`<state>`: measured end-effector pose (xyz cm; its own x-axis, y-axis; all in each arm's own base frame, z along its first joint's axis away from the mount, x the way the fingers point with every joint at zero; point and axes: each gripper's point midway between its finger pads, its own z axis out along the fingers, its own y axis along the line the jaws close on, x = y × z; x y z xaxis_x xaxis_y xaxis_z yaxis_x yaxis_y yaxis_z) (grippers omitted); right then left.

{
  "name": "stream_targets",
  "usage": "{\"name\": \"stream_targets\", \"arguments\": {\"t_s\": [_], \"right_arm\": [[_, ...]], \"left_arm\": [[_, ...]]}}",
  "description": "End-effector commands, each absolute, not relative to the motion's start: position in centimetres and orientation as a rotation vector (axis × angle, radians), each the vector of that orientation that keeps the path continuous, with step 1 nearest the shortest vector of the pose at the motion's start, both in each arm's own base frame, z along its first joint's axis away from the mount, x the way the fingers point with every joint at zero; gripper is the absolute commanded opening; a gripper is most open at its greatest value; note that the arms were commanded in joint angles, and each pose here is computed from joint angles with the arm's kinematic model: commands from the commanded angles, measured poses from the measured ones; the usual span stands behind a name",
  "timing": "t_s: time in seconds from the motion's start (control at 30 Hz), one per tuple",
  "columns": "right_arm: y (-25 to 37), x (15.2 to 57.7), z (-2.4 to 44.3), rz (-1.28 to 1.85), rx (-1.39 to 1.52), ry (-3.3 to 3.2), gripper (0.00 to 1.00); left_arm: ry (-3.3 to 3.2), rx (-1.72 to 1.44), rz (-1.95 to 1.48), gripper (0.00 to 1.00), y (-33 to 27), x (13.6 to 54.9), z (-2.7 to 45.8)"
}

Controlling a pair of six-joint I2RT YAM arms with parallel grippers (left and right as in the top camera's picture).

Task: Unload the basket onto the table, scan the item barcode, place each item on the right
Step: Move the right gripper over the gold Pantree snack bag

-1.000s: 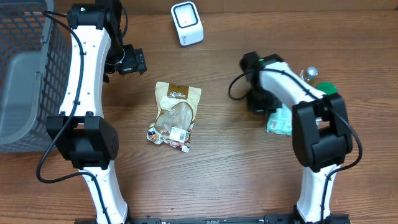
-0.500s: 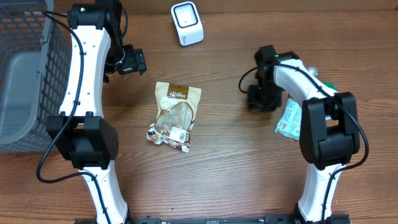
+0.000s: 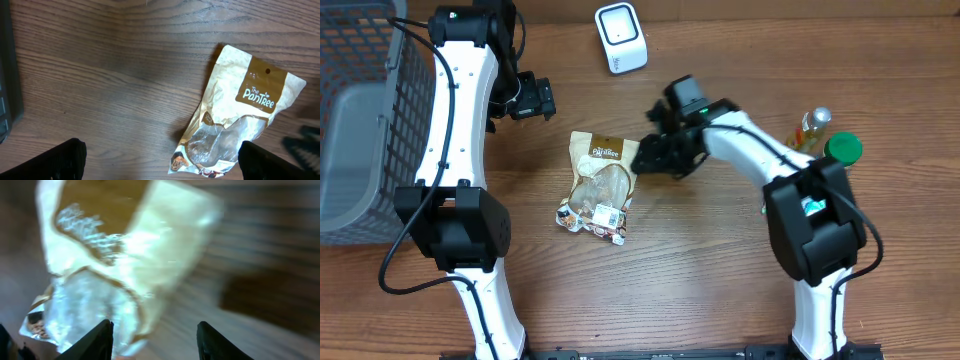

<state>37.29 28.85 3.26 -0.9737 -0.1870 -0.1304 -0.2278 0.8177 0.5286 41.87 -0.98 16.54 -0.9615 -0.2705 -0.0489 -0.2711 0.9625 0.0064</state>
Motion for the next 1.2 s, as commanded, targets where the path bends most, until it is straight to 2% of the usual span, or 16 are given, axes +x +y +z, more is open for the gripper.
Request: {"name": "stream_targets", "arguments": {"t_s": [0.0,0.27,0.4,0.47,0.8,0.87,0.9,0.93,1.17], "right_arm": [[29.8,36.8,2.3,0.739,-0.275,2.946,0.54],[31.9,37.0,1.8,0.523,-0.083,2.891,0.61],[32.1,38.3,2.0,0.371,-0.030,2.779,0.70],[32.4,38.7,2.0,0.356,-0.035,2.749,0.77],[31.7,37.9,1.4,0.314,-0.038,2.792,0.86],[31.5,37.6,1.2,0.302,-0.039,2.808,0.92],[31.4,37.4,1.1,0.295,-0.040,2.819,0.99],[31.2,37.1,1.0,0.284,-0.041,2.829,1.00],[31.8,37.6,1.6,0.321,-0.063,2.808,1.00]], "left_arm": [[3.040,-0.402,0.032,0.99,-0.8,42.0,17.4],[3.040,-0.401,0.032,0.99,-0.8,42.0,17.4],[3.040,-0.401,0.032,0.99,-0.8,42.0,17.4],[3.040,-0.401,0.032,1.00,-0.8,42.0,17.4],[3.040,-0.402,0.032,1.00,-0.8,42.0,17.4],[3.040,-0.402,0.032,1.00,-0.8,42.0,17.4],[3.040,-0.402,0.032,1.00,-0.8,42.0,17.4],[3.040,-0.402,0.032,1.00,-0.8,42.0,17.4],[3.040,-0.402,0.032,1.00,-0.8,42.0,17.4]]}}
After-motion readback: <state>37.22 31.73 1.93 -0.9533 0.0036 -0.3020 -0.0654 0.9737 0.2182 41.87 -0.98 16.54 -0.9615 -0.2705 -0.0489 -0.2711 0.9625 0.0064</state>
